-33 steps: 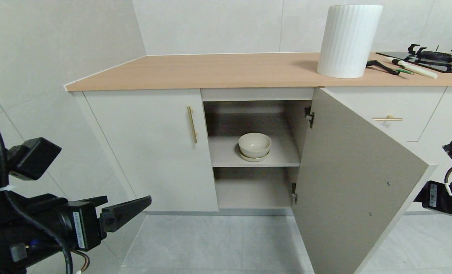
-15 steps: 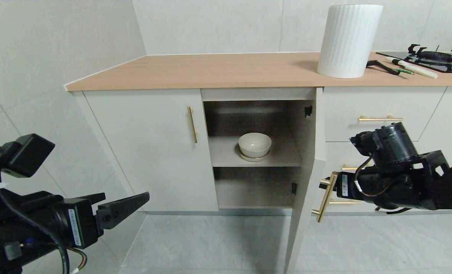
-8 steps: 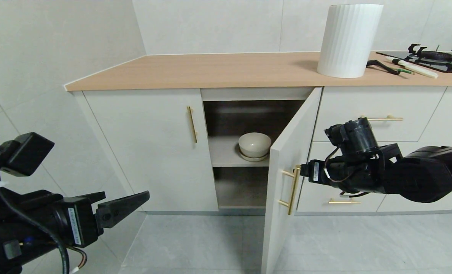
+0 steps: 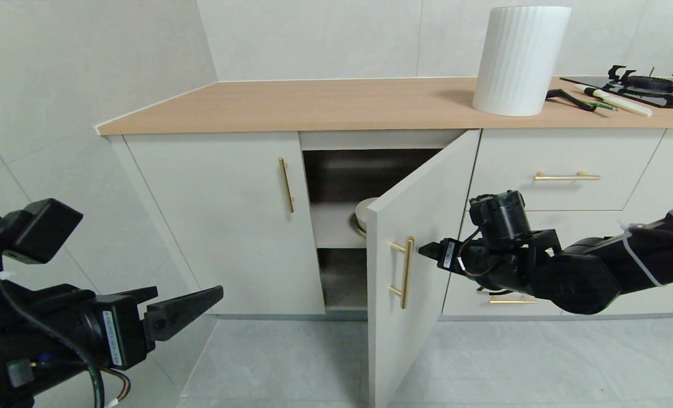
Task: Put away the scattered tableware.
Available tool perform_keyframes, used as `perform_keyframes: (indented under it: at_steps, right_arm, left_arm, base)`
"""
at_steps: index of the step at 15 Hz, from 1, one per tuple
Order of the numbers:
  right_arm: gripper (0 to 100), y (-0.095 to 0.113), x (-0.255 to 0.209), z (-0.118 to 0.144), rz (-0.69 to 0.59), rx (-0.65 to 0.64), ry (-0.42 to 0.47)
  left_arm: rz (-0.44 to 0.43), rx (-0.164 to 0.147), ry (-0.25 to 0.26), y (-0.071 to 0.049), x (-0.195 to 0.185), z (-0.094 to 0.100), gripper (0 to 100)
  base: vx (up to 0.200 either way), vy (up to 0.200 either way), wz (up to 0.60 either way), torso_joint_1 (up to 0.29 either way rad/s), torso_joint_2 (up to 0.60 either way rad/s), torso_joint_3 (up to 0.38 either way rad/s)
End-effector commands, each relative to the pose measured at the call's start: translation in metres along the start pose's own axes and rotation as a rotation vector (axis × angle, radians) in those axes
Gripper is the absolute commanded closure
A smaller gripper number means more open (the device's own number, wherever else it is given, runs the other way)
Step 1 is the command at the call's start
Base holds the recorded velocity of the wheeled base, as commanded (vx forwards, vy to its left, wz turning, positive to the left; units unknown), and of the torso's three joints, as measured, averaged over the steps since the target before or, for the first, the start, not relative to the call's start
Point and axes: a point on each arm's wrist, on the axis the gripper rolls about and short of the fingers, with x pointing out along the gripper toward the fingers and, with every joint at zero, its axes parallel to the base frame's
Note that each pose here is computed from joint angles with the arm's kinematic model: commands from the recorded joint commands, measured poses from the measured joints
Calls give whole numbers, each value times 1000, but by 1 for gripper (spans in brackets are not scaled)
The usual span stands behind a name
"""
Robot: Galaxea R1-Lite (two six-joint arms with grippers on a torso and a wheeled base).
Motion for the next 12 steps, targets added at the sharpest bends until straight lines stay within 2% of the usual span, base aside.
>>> perform_keyframes:
  at_steps: [1,5,12]
  right_arm:
    - [0,-1,8,-6,-5,9,13]
    - [0,1,18,-9,15,36,-16]
    - [0,8,22,-15,41,45,-23]
  left_arm:
    - [3,0,6,0,1,-1,0]
    - [4,1,9,1,1,-2,0]
    - [5,5,18,1,2,-3,0]
  base:
    - [0,0,0,0,0,0]
    - [0,0,0,0,0,0]
    - [200,0,0,1,1,0]
